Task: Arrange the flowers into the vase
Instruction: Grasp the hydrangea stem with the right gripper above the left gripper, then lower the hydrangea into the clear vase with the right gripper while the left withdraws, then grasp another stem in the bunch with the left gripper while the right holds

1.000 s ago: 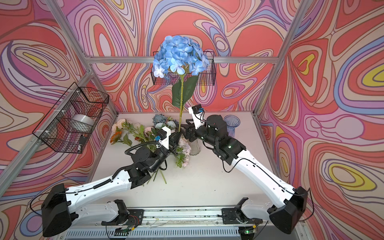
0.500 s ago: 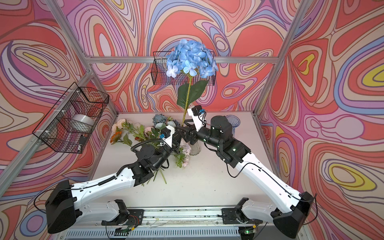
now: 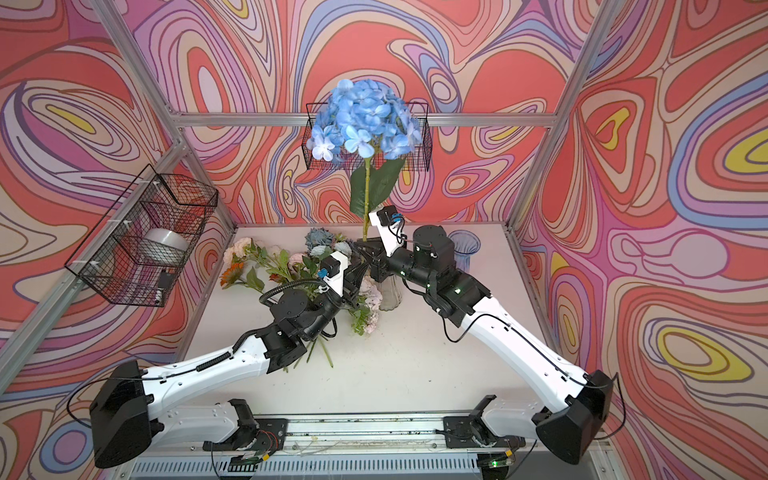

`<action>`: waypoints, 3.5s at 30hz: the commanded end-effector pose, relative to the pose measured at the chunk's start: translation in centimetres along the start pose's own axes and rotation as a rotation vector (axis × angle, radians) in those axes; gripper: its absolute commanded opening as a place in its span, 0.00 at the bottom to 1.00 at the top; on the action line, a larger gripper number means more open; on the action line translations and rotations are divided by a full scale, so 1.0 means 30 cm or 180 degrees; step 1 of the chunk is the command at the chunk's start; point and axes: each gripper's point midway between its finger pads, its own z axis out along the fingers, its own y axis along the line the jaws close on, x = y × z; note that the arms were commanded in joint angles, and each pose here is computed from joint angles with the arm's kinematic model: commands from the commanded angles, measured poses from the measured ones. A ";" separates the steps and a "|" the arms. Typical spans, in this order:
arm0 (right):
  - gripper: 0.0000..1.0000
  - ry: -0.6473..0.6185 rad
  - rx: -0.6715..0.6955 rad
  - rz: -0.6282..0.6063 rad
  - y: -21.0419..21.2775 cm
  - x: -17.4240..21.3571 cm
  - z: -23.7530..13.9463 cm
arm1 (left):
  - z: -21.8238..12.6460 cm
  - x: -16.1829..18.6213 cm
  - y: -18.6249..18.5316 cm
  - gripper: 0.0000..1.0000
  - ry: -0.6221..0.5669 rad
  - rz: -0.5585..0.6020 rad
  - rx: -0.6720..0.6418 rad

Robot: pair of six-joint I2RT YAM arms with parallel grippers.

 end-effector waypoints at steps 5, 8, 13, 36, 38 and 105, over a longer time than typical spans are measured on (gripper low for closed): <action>0.00 -0.0090 0.0167 -0.0176 -0.036 -0.019 0.009 | -0.042 0.030 0.091 0.88 0.0089 -0.0463 -0.0002; 0.00 -0.0164 0.0326 -0.0216 -0.085 -0.056 -0.001 | -0.077 0.061 0.210 0.96 0.0105 -0.0866 -0.0196; 0.00 -0.0371 0.0549 -0.0386 -0.128 -0.163 -0.025 | -0.171 0.146 0.394 0.97 0.0205 -0.1332 -0.0705; 0.00 0.0474 0.1379 -0.0178 -0.389 0.304 0.120 | -0.389 0.350 0.632 0.95 0.0473 -0.1764 -0.1797; 0.00 0.0635 0.1398 -0.0063 -0.402 0.372 0.130 | -0.393 0.347 0.637 0.95 0.0460 -0.1756 -0.1832; 0.98 0.0238 0.1801 0.0301 -0.420 0.279 -0.099 | -0.370 0.805 0.413 0.48 0.3430 -0.0059 -0.1167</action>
